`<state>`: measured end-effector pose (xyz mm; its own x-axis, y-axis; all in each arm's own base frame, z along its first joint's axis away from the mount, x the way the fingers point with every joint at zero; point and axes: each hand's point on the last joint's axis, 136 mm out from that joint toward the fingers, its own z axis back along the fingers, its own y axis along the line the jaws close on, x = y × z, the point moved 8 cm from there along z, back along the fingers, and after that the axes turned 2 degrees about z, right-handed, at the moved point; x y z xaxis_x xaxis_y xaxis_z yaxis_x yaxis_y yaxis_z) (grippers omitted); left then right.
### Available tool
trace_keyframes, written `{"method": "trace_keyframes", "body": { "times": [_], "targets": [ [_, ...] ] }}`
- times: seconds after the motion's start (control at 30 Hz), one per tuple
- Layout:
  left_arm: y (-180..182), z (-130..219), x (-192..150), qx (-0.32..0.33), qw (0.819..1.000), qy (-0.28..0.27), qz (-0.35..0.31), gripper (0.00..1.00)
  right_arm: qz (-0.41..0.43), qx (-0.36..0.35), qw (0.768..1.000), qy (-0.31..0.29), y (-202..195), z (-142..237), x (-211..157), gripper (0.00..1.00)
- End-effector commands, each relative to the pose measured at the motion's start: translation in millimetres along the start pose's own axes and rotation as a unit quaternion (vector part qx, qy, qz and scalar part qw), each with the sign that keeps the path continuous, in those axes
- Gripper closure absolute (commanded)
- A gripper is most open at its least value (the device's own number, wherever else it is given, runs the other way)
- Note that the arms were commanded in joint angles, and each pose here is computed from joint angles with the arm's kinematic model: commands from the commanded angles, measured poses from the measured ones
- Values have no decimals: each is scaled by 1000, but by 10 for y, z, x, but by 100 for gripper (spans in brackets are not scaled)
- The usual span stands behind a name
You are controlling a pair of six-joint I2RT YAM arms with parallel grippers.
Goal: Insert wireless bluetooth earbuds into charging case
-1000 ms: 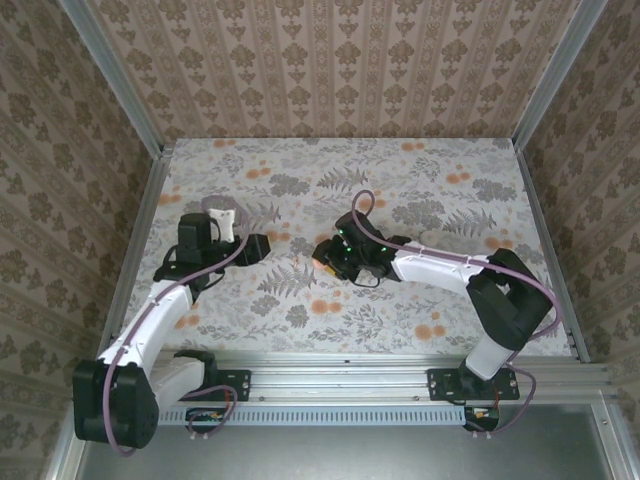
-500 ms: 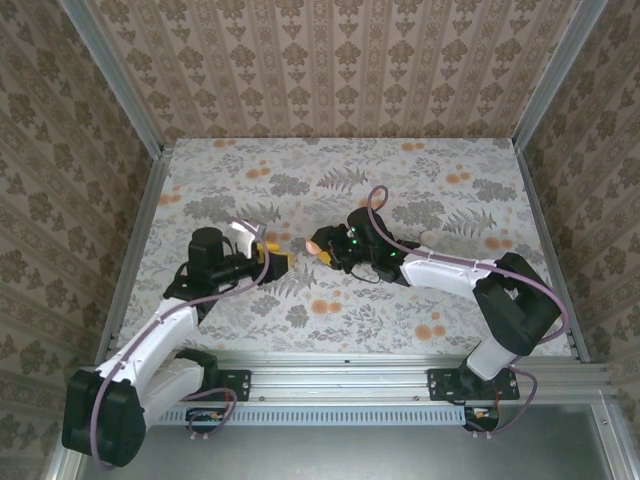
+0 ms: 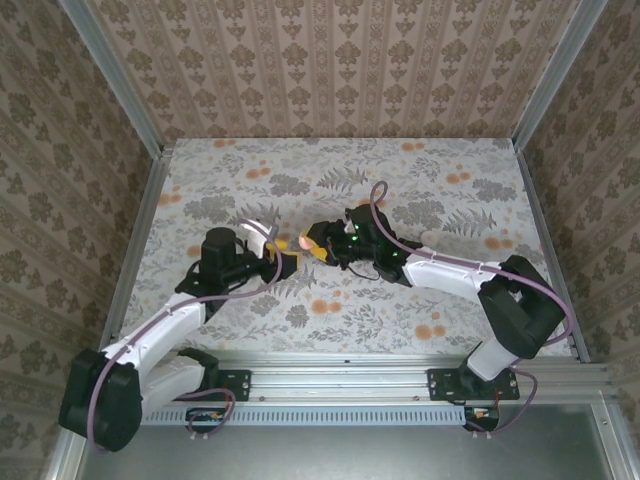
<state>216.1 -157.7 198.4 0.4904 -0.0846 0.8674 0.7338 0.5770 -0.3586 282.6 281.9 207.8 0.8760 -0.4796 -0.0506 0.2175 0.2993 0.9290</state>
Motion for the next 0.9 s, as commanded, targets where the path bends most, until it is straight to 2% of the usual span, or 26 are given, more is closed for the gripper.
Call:
{"method": "trace_keyframes", "body": {
  "times": [0.0, 0.33, 0.87],
  "targets": [
    [-76, -55, 90, -13, 1000, -20, -15, 39, 6, 41, 999, 15, 182, 110, -81, 60],
    [-103, -104, 168, -22, 999, -42, -21, 37, 6, 44, 999, 24, 177, 118, -138, 60],
    [-140, -157, 244, -32, 998, -48, -29, 48, 7, 59, 997, 40, 232, 121, -205, 60]
  ]
}}
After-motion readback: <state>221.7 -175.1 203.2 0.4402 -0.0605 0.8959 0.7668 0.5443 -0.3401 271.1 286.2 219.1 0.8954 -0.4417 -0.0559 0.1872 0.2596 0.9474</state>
